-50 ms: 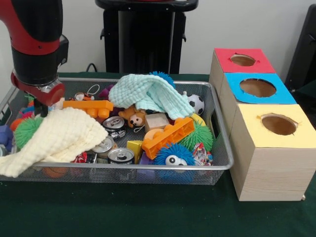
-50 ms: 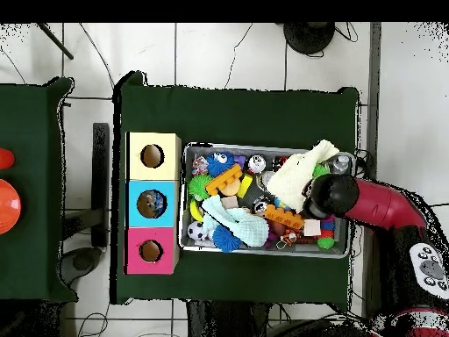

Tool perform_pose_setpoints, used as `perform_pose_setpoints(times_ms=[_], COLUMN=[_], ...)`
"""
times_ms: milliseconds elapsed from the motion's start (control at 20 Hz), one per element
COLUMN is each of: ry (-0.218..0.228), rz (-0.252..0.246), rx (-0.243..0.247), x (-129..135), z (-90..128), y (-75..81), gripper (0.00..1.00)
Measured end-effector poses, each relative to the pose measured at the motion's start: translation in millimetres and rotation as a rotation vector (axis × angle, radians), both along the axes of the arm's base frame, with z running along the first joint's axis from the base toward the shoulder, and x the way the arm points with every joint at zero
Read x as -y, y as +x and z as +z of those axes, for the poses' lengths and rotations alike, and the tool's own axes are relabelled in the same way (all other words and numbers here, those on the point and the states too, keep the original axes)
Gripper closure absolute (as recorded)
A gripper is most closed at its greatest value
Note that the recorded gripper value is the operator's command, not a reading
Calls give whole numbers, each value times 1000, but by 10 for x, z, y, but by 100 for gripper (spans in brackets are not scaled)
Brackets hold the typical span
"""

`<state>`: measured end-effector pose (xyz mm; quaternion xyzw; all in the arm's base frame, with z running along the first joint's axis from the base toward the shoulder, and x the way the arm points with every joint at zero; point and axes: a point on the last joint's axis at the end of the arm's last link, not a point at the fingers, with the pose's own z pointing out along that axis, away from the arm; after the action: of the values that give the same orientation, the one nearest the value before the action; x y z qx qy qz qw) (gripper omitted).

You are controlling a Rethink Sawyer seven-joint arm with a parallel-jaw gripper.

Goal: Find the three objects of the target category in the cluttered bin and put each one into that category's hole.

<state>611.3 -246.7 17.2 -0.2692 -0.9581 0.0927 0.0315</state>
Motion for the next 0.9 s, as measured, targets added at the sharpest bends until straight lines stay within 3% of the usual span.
perform_pose_setpoints(times_ms=[600, 900], ry=[6, 2], rz=[9, 13], rx=[63, 60], x=[-49, -94], z=[439, 589], y=[286, 334], gripper=[100, 100])
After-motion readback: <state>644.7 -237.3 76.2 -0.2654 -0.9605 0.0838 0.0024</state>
